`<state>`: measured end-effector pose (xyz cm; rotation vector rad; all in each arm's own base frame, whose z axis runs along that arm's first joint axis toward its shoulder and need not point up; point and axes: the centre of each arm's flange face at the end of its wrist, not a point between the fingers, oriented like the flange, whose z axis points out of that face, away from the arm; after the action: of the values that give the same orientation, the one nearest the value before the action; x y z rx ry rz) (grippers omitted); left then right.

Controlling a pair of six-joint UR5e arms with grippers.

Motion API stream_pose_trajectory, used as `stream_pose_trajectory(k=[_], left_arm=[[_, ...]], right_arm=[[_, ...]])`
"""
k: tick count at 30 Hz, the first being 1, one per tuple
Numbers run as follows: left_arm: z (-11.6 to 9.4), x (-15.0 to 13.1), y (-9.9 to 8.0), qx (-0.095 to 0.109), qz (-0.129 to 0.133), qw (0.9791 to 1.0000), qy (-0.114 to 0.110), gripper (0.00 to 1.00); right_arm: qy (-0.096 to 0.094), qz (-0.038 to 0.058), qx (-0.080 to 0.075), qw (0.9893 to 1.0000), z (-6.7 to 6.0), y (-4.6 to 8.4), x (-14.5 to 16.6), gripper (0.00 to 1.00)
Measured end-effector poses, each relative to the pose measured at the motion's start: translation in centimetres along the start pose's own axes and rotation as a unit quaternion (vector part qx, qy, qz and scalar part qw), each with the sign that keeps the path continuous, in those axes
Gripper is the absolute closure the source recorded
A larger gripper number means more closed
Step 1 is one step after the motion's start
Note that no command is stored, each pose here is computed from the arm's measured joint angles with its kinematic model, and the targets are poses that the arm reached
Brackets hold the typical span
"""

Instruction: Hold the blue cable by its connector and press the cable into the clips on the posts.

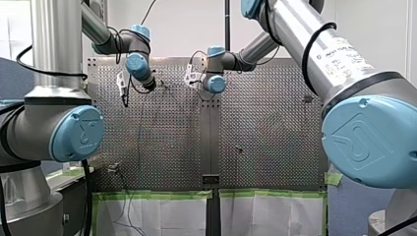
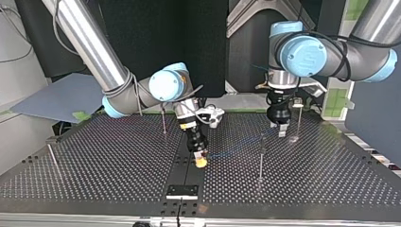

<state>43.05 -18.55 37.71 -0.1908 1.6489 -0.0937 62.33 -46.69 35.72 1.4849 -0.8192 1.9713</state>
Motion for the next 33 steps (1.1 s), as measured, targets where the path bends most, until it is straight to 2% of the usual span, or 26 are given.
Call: stream_pose_trajectory(k=[13,33], left_arm=[[-1.5,-0.4,-1.5,0.036,0.004,0.9993,-0.002,0.00],[-1.8,-0.3,-2.2,0.049,0.007,0.9988,-0.004,0.00]], right_arm=[[-0.002,-0.0002,0.000,1.0000,0.0,0.0,0.0,1.00],[-0.004,-0.0010,0.000,1.0000,-0.1,0.0,-0.1,1.00]])
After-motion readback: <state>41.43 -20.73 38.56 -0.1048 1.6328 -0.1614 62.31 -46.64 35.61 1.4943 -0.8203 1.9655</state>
